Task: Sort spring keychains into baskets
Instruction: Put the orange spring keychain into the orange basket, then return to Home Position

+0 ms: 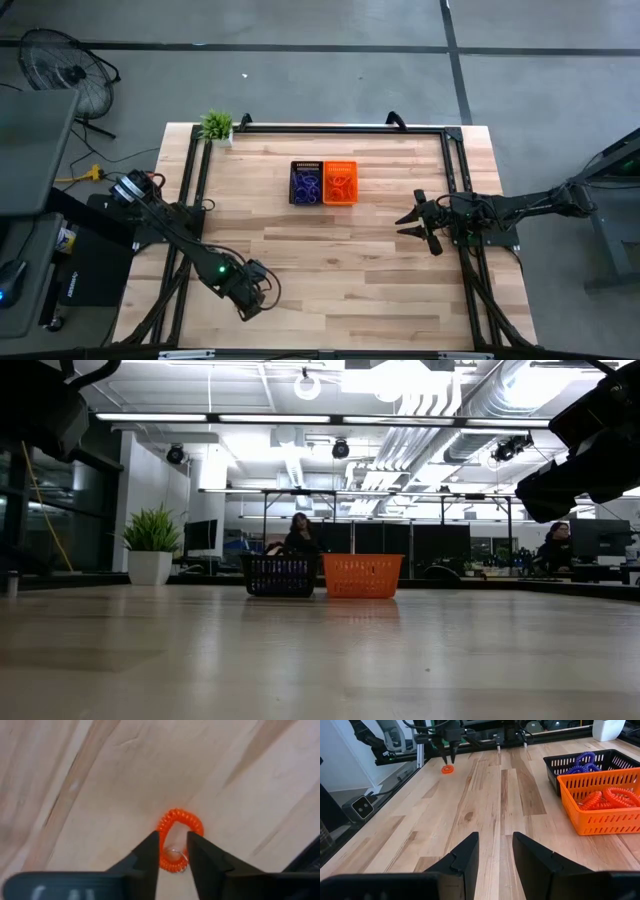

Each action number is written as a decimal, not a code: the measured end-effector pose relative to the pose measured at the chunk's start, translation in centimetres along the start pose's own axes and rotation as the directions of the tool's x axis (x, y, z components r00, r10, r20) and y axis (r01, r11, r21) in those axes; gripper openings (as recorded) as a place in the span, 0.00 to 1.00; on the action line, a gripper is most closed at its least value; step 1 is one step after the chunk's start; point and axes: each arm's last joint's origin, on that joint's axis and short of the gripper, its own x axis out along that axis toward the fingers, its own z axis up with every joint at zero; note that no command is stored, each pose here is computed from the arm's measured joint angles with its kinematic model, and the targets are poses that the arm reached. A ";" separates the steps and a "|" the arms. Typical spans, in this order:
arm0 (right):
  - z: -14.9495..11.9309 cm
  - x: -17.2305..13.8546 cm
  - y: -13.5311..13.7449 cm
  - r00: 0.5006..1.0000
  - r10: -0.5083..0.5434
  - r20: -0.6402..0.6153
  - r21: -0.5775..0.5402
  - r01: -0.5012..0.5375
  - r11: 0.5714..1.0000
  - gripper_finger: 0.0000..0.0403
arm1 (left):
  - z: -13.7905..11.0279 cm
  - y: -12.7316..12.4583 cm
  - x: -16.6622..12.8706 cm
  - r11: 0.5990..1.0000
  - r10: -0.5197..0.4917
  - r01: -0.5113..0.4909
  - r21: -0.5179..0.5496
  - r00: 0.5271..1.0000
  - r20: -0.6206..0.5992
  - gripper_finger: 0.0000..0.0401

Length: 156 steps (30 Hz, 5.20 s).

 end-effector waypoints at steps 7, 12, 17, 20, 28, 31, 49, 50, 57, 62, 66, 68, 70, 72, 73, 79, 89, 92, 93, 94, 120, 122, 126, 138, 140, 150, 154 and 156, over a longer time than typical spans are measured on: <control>0.0 0.0 0.0 1.000 0.000 0.000 0.000 0.000 1.000 0.28 | 0.0 -0.2 1.3 1.000 0.024 -0.024 0.000 0.999 -0.045 0.41; 0.0 0.0 0.0 1.000 0.000 0.000 0.000 0.000 1.000 0.28 | -0.2 -0.1 1.6 0.999 0.043 -0.043 0.005 0.997 -0.058 0.43; 0.0 0.0 0.0 1.000 0.000 0.000 0.000 0.000 1.000 0.28 | -0.2 0.0 2.3 0.997 0.076 -0.075 0.021 0.994 -0.073 0.43; 0.0 0.0 0.0 1.000 0.000 0.000 0.000 0.000 1.000 0.28 | -0.2 0.0 3.0 0.995 0.092 -0.089 0.035 0.991 -0.098 0.43; 0.0 0.0 0.0 1.000 0.000 0.000 0.000 0.000 1.000 0.28 | -0.2 0.1 4.2 0.989 0.147 -0.143 0.045 0.981 -0.123 0.43; 0.0 0.0 0.0 1.000 0.000 0.000 0.000 0.000 1.000 0.28 | -0.3 0.2 4.7 0.985 0.167 -0.159 0.062 0.975 -0.144 0.43; 0.0 0.0 0.0 1.000 0.000 0.000 0.000 0.000 1.000 0.28 | 0.5 0.1 4.7 0.987 0.155 -0.146 0.070 0.975 -0.156 0.14; 0.0 0.0 0.0 1.000 0.000 0.000 0.000 0.000 1.000 0.28 | 0.6 -0.1 4.6 0.987 0.153 -0.144 0.071 0.977 -0.149 0.12; 0.0 0.0 0.0 1.000 0.000 0.000 0.000 0.000 1.000 0.28 | 1.6 -1.0 3.6 0.986 0.148 -0.139 0.086 0.984 -0.101 0.07; 0.0 0.0 0.0 1.000 0.000 0.000 0.000 0.000 1.000 0.28 | 3.6 -2.1 2.6 0.984 0.128 -0.132 0.116 0.991 0.045 0.07; 0.0 0.0 0.0 1.000 0.000 0.000 0.000 0.000 1.000 0.28 | 5.0 -2.7 1.4 0.983 0.118 -0.131 0.130 0.988 0.102 0.07; 0.0 0.0 0.0 1.000 0.000 -0.001 0.000 0.000 1.000 0.28 | 5.7 -3.1 0.7 0.982 0.097 -0.116 0.152 0.987 0.128 0.07; 0.0 0.0 0.0 1.000 0.000 0.000 0.000 0.000 1.000 0.28 | 6.8 -3.4 0.0 0.979 0.090 -0.118 0.163 0.981 0.170 0.07; 0.0 0.0 0.0 1.000 0.000 0.000 0.000 0.000 1.000 0.28 | 8.1 -3.4 -0.8 0.978 0.087 -0.124 0.170 0.974 0.210 0.07; 0.0 0.0 0.0 1.000 0.000 0.000 0.000 0.000 1.000 0.28 | 8.7 -3.4 -1.2 0.977 0.083 -0.124 0.173 0.970 0.228 0.07; 0.0 0.0 0.0 1.000 0.000 0.000 0.000 0.000 1.000 0.28 | 13.0 -3.1 -4.2 0.975 0.044 -0.111 0.193 0.946 0.320 0.07; 0.0 0.0 0.0 1.000 0.000 0.000 0.000 0.000 1.000 0.28 | 21.4 1.1 -8.8 0.987 0.026 -0.096 0.129 0.887 0.461 0.07; 0.0 0.0 0.0 1.000 0.000 0.000 0.000 0.000 1.000 0.28 | 23.8 3.2 -10.0 0.995 0.036 -0.078 0.063 0.862 0.506 0.07; 0.0 0.0 0.0 1.000 0.000 0.000 0.000 0.000 1.000 0.28 | 24.5 4.0 -10.3 0.997 0.037 -0.070 0.044 0.855 0.517 0.07; 0.0 0.0 0.0 1.000 0.000 0.000 0.000 0.000 1.000 0.28 | 25.1 4.7 -10.6 0.998 0.038 -0.059 0.025 0.851 0.523 0.07; 0.0 0.0 0.0 1.000 0.000 0.000 0.000 0.000 1.000 0.28 | 34.0 15.2 -8.0 0.945 -0.030 0.196 -0.263 0.850 0.525 0.07; 0.0 0.0 0.0 1.000 0.000 0.000 0.000 0.000 1.000 0.28 | 34.3 15.1 -8.2 0.945 -0.045 0.214 -0.248 0.834 0.549 0.07; 0.0 0.0 0.0 1.000 0.000 0.000 0.000 0.000 1.000 0.28 | 34.4 15.1 -8.2 0.942 -0.047 0.223 -0.251 0.828 0.559 0.08; 0.0 0.0 0.0 1.000 0.000 0.000 0.000 0.000 1.000 0.28 | 34.4 14.9 -8.3 0.942 -0.088 0.250 -0.225 0.828 0.553 0.30; 0.0 0.0 0.0 1.000 0.000 0.000 0.000 0.000 1.000 0.28 | 34.4 14.9 -8.3 0.950 -0.098 0.242 -0.195 0.830 0.549 0.31; 0.0 0.0 0.0 1.000 0.000 0.000 0.000 0.000 1.000 0.28 | 31.5 12.9 -13.5 0.985 -0.166 0.160 0.067 0.761 0.628 0.18; 0.0 0.0 0.0 1.000 0.000 0.000 0.000 0.000 1.000 0.28 | 29.4 11.7 -14.7 0.984 -0.174 0.107 0.139 0.712 0.681 0.12; 0.0 0.0 0.0 1.000 0.000 -0.001 0.000 0.000 1.000 0.28 | 28.3 11.5 -14.7 0.977 -0.212 0.123 0.175 0.674 0.708 0.10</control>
